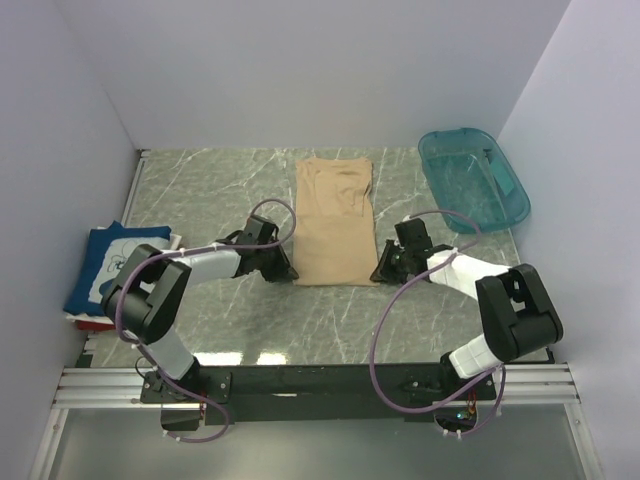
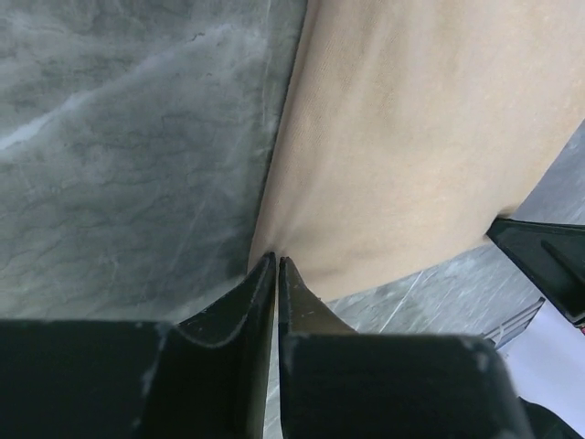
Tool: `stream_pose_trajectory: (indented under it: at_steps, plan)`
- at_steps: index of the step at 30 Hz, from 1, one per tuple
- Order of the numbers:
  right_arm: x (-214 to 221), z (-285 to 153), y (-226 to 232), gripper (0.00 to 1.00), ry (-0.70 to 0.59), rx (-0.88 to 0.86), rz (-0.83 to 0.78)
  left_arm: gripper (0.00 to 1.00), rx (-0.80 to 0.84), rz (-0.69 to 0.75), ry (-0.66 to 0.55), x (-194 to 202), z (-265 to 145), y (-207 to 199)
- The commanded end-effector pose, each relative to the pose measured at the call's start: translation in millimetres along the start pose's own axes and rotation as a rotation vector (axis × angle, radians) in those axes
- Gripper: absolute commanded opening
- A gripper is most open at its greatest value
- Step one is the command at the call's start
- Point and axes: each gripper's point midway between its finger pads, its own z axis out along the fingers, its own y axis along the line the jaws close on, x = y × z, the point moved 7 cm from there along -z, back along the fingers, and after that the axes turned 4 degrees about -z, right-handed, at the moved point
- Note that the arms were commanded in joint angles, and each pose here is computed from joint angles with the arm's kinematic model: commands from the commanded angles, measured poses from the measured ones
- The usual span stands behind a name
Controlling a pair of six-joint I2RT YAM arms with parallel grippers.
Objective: Fold and stack the t-shirts
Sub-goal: Fold the tshirt
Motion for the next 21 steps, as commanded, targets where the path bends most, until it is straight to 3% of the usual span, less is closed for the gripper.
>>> stream_pose_trajectory:
  at_steps: [1, 12, 21]
  plan:
    - [-4, -7, 4, 0.21, -0.058, -0.021, -0.022, 0.12, 0.032, 0.04, -0.036, -3, -13, -9]
    - [-4, -32, -2, 0.3, -0.127, 0.021, -0.048, 0.23, 0.128, 0.089, -0.022, 3, -30, -17]
    - [-2, -25, -4, 0.3, -0.103, 0.039, -0.046, 0.21, 0.093, 0.069, 0.06, 19, -5, -4]
